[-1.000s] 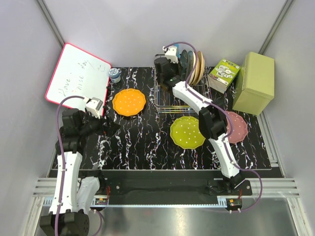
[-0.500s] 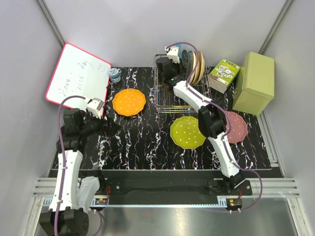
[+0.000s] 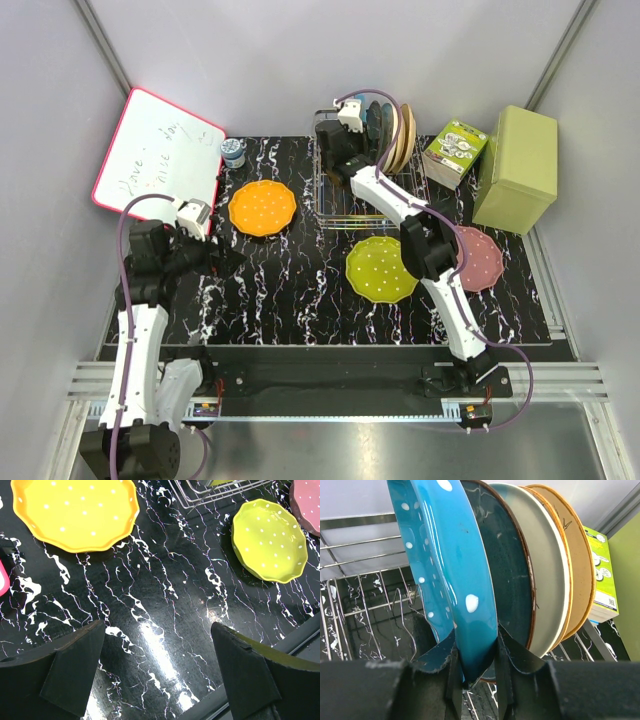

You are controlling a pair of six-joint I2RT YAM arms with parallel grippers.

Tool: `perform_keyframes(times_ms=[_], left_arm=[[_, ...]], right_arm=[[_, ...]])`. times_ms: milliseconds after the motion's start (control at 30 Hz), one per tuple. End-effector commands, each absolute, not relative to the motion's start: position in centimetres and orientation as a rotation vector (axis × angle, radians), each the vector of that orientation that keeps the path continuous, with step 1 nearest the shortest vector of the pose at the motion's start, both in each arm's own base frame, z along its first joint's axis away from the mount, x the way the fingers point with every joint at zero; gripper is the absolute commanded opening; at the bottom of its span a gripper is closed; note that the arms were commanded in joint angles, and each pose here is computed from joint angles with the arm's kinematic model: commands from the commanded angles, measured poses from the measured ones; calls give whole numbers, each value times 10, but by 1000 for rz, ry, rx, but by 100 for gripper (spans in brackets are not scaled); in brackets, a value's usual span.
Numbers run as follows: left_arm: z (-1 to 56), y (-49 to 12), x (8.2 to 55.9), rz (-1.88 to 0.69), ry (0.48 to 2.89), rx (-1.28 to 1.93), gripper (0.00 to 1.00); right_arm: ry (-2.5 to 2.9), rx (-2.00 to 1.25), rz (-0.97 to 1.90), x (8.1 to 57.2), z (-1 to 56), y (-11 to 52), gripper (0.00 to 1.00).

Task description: Load the plates into the dish rack

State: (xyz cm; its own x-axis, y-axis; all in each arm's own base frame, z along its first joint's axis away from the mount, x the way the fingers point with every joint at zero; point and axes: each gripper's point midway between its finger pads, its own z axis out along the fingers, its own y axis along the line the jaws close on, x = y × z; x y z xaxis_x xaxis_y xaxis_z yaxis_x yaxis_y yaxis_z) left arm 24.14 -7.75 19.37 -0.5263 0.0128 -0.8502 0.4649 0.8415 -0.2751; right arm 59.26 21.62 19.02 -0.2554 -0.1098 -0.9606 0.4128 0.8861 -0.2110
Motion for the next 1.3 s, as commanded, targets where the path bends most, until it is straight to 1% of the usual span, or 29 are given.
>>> perform_keyframes(times_ms=[0, 67, 100, 167, 233, 367, 400, 433, 500, 533, 600, 633, 767, 833, 867, 933, 967, 1033, 1067, 1100, 1133, 1167, 1200, 1233, 1267], left_arm=[[198, -78, 248, -587, 2026, 365, 93], [197, -77, 249, -584, 2032, 358, 93], [196, -76, 250, -579, 2036, 359, 93], [196, -70, 255, -538, 2044, 324, 97], [197, -68, 258, -522, 2044, 325, 97], [197, -71, 259, -553, 2044, 324, 97], [196, -71, 259, -555, 2045, 325, 97], [197, -71, 259, -553, 2043, 327, 97], [196, -71, 258, -552, 2043, 328, 97], [196, -72, 258, -556, 2042, 333, 97], [196, -73, 257, -564, 2041, 337, 97], [197, -74, 256, -570, 2037, 342, 97], [199, -75, 255, -572, 2027, 345, 97], [200, -75, 255, -572, 2023, 348, 97], [201, -75, 254, -570, 2019, 349, 97], [205, -77, 254, -572, 2004, 356, 97], [207, -76, 254, -568, 1997, 362, 97], [212, -74, 258, -538, 1974, 381, 98], [214, -72, 260, -516, 1964, 391, 98], [216, -70, 263, -499, 1957, 394, 98], [222, -69, 270, -491, 1943, 399, 98], [223, -68, 274, -484, 1938, 404, 98], [220, -63, 287, -462, 1953, 378, 98], [228, -60, 297, -441, 1950, 371, 98], [226, -59, 306, -429, 1965, 380, 98]], right_arm=[[1658, 371, -426, 599, 223, 215, 0], [1662, 368, -432, 599, 220, 215, 1], [1665, 364, -432, 599, 219, 215, 9], [1673, 355, -435, 599, 213, 216, 16], [1677, 351, -444, 599, 210, 216, 23], [1674, 354, -459, 598, 209, 213, 24], [1676, 346, -466, 598, 208, 213, 25], [1673, 343, -468, 597, 210, 213, 32], [1669, 332, -482, 596, 213, 211, 37], [1645, 347, -461, 596, 223, 213, 44], [1629, 335, -472, 594, 230, 212, 50], [1620, 336, -481, 593, 233, 210, 54], [1576, 297, -492, 585, 248, 214, 57], [1540, 299, -458, 577, 267, 220, 58], [1545, 267, -484, 574, 265, 220, 58], [1485, 281, -441, 563, 294, 225, 58], [1489, 240, -468, 557, 294, 226, 58], [1448, 236, -419, 539, 325, 231, 58], [1469, 198, -424, 531, 317, 234, 57], [1456, 205, -386, 517, 338, 230, 56], [1508, 91, -362, 506, 330, 245, 56], [1538, 45, -303, 489, 329, 245, 59], [1619, -120, -253, 477, 308, 260, 64], [1667, -203, -169, 463, 295, 273, 70], [1709, -304, -100, 440, 287, 271, 72]])
